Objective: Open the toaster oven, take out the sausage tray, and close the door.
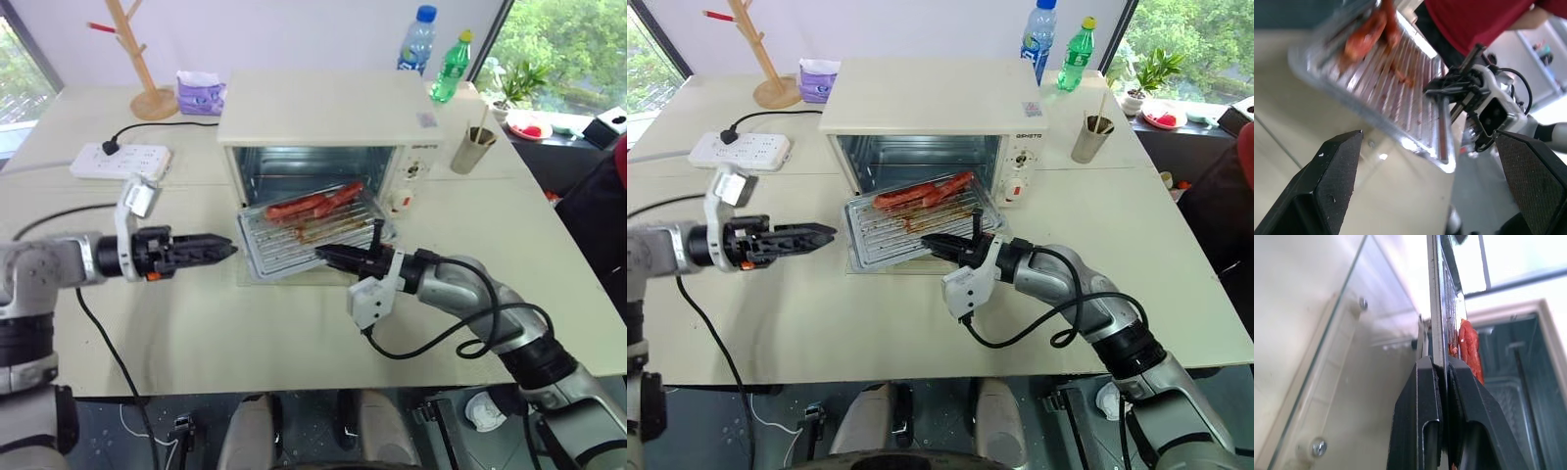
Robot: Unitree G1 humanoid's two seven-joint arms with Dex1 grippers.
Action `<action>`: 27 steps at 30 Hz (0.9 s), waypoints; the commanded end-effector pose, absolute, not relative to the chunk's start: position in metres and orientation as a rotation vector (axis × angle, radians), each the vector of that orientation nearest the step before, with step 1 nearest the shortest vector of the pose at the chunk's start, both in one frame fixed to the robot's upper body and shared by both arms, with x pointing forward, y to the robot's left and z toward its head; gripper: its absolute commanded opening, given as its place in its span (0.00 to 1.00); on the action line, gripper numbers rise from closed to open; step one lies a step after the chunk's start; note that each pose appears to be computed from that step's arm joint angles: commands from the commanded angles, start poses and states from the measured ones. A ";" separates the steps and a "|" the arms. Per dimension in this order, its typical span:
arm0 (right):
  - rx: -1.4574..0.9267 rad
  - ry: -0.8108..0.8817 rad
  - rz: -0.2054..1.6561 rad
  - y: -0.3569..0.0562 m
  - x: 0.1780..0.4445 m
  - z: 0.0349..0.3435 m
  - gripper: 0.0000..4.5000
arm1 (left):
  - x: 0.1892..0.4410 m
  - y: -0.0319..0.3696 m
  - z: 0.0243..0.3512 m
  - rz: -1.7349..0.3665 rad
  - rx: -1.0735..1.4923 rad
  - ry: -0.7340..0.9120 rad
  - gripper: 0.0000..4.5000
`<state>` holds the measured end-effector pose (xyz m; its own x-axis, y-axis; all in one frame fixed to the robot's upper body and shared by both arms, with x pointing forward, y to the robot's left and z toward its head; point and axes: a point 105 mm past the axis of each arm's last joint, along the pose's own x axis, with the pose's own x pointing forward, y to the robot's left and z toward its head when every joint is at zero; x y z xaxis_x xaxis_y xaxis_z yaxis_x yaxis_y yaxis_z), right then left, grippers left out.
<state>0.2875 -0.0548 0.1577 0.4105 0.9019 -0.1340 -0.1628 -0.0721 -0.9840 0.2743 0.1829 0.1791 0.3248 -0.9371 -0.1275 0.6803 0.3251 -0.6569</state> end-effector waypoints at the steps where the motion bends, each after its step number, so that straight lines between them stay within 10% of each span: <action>1: -1.331 -0.815 1.003 -0.053 0.285 0.178 0.02 | 0.268 0.178 0.182 -1.115 -0.602 0.543 1.00; 20: -1.322 -0.811 1.063 -0.042 0.284 0.171 0.02 | 0.273 0.136 0.166 -1.121 -0.850 0.585 1.00; 27: -1.336 -0.822 1.048 -0.044 0.285 0.172 0.00 | 0.267 0.133 0.165 -1.129 -0.841 0.606 0.40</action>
<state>0.2855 -0.0446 0.1556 0.3502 0.9248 -0.1484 -0.1873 -0.0861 -0.9785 0.2721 0.1367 0.1561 0.3589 -0.9328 -0.0327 0.4926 0.2190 -0.8423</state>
